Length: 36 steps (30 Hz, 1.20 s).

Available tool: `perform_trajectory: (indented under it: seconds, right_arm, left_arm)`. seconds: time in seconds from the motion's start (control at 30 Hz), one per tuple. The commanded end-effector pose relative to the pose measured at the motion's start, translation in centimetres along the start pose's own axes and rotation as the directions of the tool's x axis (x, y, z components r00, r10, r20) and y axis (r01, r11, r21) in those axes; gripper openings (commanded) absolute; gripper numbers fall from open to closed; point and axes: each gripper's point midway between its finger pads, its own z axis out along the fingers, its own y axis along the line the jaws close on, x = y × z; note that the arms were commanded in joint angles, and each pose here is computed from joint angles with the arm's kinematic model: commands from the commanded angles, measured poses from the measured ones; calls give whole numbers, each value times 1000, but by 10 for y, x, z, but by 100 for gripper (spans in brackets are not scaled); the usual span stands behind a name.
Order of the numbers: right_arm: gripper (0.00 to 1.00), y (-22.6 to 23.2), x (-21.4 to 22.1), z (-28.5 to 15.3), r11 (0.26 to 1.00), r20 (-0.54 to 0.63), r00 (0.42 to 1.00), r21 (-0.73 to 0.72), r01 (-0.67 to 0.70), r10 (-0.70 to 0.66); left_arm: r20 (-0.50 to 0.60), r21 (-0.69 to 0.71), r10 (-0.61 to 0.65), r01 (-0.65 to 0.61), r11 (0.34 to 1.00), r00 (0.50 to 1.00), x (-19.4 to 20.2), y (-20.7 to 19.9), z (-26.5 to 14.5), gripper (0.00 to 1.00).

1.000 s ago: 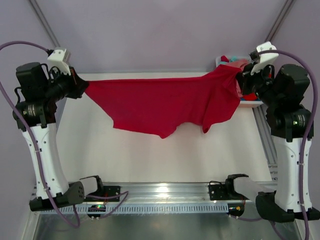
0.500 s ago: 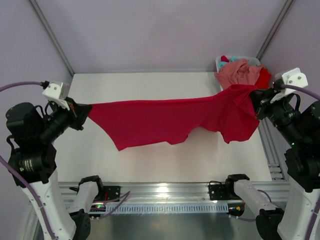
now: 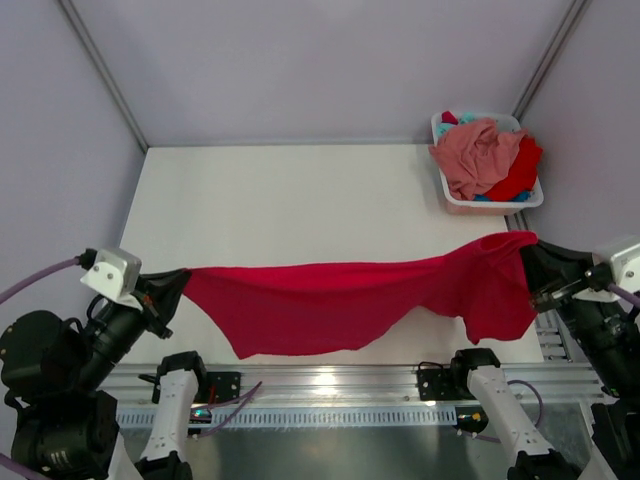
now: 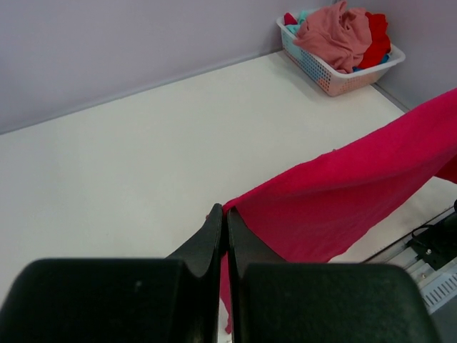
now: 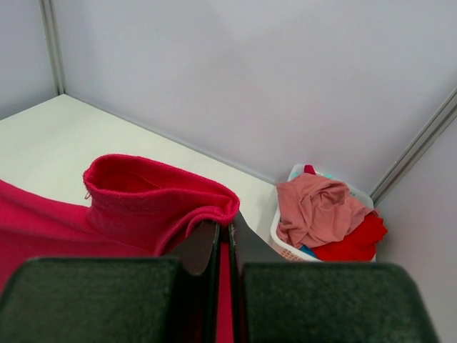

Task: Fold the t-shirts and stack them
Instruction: Flatten the tshirt out

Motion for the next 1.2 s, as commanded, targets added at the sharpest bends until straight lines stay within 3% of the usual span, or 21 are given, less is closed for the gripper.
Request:
perform_trajectory:
  seconds: [0.0, 0.23, 0.37, 0.6, 0.63, 0.7, 0.87, 0.93, 0.97, 1.03, 1.07, 1.17]
  right_arm:
    - [3, 6, 4, -10, 1000, 14, 1000, -4, -1, 1]
    - [3, 9, -6, -20, 1000, 47, 999, -4, 19, -19]
    - [3, 4, 1, 9, 1000, 27, 1000, -25, -1, 2]
    - [3, -45, 31, 127, 999, -10, 1000, 43, -8, 9]
    - [3, -55, 47, 160, 999, -48, 999, 46, -18, 20]
    - [3, -71, 53, 192, 997, -56, 998, 73, -10, 15]
    - [3, -95, 120, 288, 998, -161, 987, 69, -12, 23]
    - [3, -103, 126, 313, 997, -158, 987, 71, -16, 27]
    - [3, -105, 160, 336, 997, -216, 975, 63, -35, 48]
    - [3, -113, 170, 360, 996, -214, 975, 78, -37, 53]
    - [3, -115, 207, 379, 995, -272, 960, 82, -52, 72]
    - [3, -130, 234, 404, 991, -303, 951, 128, -31, 68]
  left_arm:
    - [-4, 26, 7, -7, 1000, 1000, 10, -15, -12, 0]
    - [73, 71, 82, -87, 994, 994, 9, -42, -34, 0]
    - [77, 69, 25, -30, 997, 997, 8, -21, -7, 0]
    - [81, -33, -112, 115, 993, 990, -14, 89, 107, 0]
    - [28, -38, -166, 167, 985, 986, -6, 114, 137, 0]
    - [35, -50, -157, 158, 986, 987, -16, 141, 165, 0]
    - [-39, -132, -197, 190, 973, 980, 15, 227, 256, 0]
    - [-46, -134, -189, 181, 974, 981, 16, 245, 277, 0]
    - [-95, -140, -221, 207, 968, 971, 41, 262, 299, 0]
    - [-104, -136, -219, 205, 969, 970, 53, 276, 319, 0]
    - [-105, -138, -219, 204, 969, 970, 59, 283, 327, 0]
    - [-114, -160, -227, 207, 965, 967, 86, 309, 357, 0]
